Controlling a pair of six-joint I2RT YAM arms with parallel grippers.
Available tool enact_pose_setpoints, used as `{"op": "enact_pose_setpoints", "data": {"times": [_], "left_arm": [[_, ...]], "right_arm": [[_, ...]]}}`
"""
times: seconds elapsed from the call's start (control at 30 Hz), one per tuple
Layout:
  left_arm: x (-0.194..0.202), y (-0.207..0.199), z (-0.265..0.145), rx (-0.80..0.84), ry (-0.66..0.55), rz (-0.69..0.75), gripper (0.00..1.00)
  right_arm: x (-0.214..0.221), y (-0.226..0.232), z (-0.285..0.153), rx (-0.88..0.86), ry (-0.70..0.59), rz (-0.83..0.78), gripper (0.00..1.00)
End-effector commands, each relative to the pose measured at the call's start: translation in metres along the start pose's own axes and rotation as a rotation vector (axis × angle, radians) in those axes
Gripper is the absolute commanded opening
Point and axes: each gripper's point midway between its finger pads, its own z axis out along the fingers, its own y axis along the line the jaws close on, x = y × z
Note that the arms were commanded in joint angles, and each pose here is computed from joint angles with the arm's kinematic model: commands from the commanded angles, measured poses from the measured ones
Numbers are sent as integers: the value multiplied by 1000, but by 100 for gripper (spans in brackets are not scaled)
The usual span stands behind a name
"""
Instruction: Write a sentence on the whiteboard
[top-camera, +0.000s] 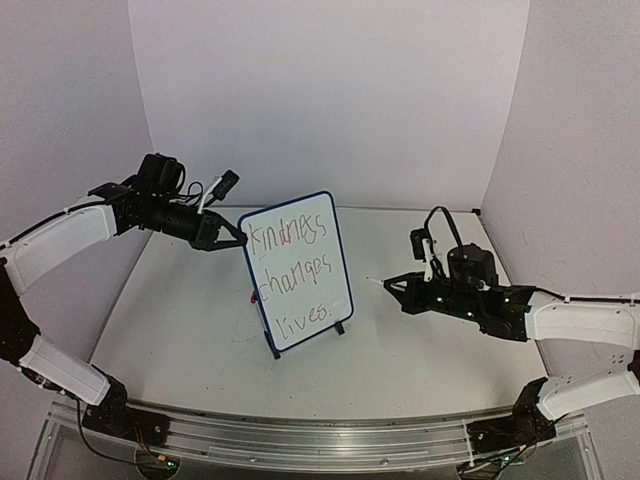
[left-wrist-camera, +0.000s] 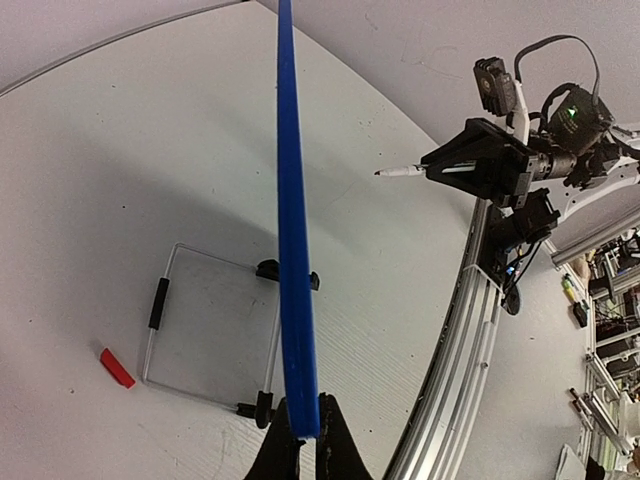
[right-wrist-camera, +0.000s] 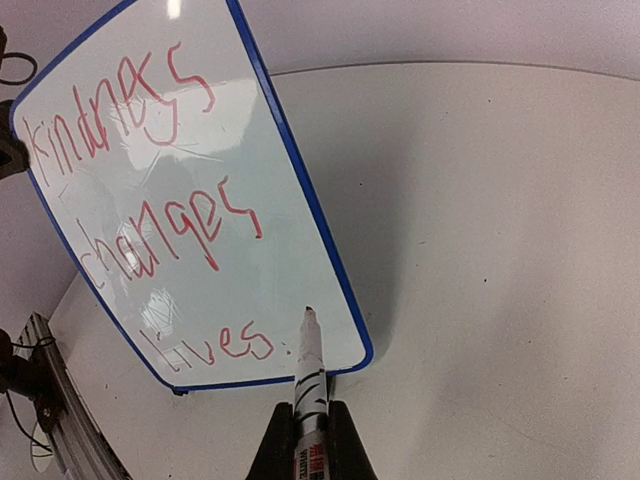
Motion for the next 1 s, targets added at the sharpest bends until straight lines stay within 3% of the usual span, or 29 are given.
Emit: {"op": "enact_pose_setpoints", "data": {"times": [0.0,0.73,0.97], "left_arm": [[-29,-27,-23,27,-80,60,0],[-38,-4,-27,-127,-193,165,0],[-22,4,-26,-168,-196,162,0]], "right_arm": [[-3,-5,-7,22,-22,0,0],[3,-5,-12,5,-22,21,0],[5,-4,-10,-4,-16,25,0]]}}
